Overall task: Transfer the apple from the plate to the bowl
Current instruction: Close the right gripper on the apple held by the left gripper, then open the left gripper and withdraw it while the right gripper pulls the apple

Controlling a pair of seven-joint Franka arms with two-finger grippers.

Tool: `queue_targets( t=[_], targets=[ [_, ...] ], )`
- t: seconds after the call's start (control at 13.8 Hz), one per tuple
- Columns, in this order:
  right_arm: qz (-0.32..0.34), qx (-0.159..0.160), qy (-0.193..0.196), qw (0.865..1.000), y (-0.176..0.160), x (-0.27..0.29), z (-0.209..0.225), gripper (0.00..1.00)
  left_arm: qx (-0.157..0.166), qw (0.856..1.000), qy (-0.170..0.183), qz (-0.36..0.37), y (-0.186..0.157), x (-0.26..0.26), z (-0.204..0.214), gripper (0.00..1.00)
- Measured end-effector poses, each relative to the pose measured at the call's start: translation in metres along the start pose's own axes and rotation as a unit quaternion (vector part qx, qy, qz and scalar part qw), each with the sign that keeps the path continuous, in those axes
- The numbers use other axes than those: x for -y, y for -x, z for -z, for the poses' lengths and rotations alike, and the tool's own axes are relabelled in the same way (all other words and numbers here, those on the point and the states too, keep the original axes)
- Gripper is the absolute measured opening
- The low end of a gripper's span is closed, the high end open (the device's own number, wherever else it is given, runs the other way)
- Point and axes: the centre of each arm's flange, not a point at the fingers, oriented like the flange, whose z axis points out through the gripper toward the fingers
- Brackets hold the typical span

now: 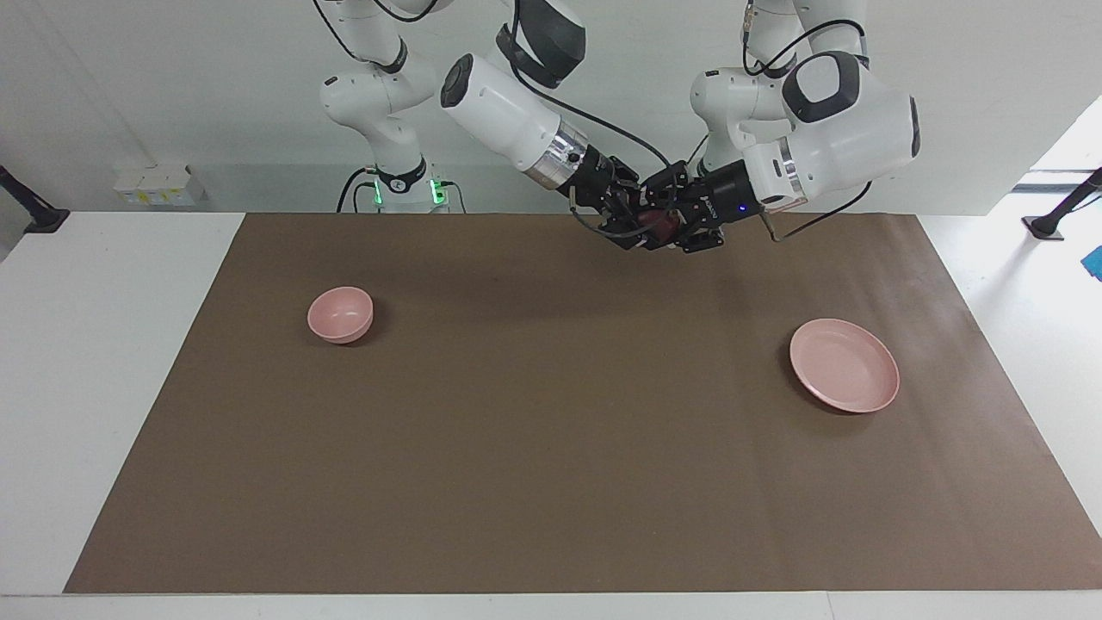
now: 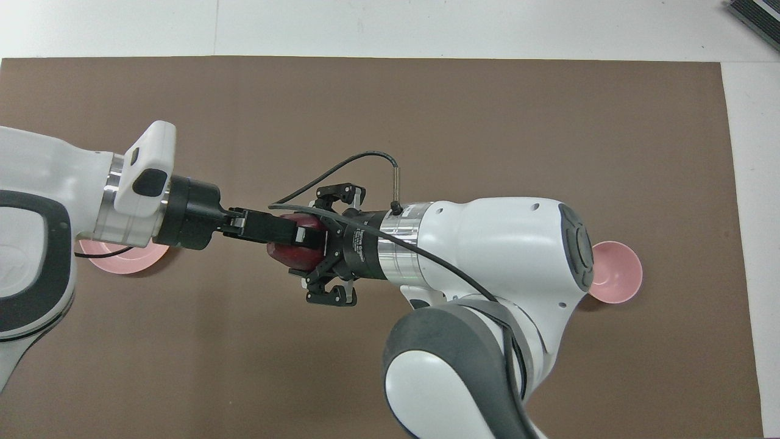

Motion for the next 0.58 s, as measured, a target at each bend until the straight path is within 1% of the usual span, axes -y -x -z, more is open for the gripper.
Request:
queue_targets(
  t=[0.07,0.29,0.36,0.44,0.51,0.58],
  targets=[
    [0.007,-0.003,0.013,1.000,-0.007,0.004,0.004,0.76,-0.003,1.000,0.000,0.003,0.000,-0.001,0.004,0.99],
    [0.031,-0.009,0.056,0.998,-0.034,0.016,0.021,0.76,-0.011,1.000,-0.013,0.007,0.000,0.004,0.016,1.00],
    [0.043,-0.014,0.063,0.997,-0.042,0.021,0.029,0.76,-0.017,1.000,-0.022,0.009,0.000,0.010,0.026,1.00],
    [0.062,-0.030,0.064,0.996,-0.050,0.026,0.037,0.76,-0.022,0.999,-0.036,0.011,-0.001,0.016,0.038,1.00],
    [0.088,-0.056,0.063,0.993,-0.056,0.030,0.047,0.76,-0.027,0.998,-0.061,0.009,0.000,0.022,0.054,1.00],
    [0.120,-0.084,0.060,0.987,-0.058,0.033,0.055,0.76,-0.028,0.995,-0.096,0.004,0.001,0.026,0.072,1.00]
  ],
)
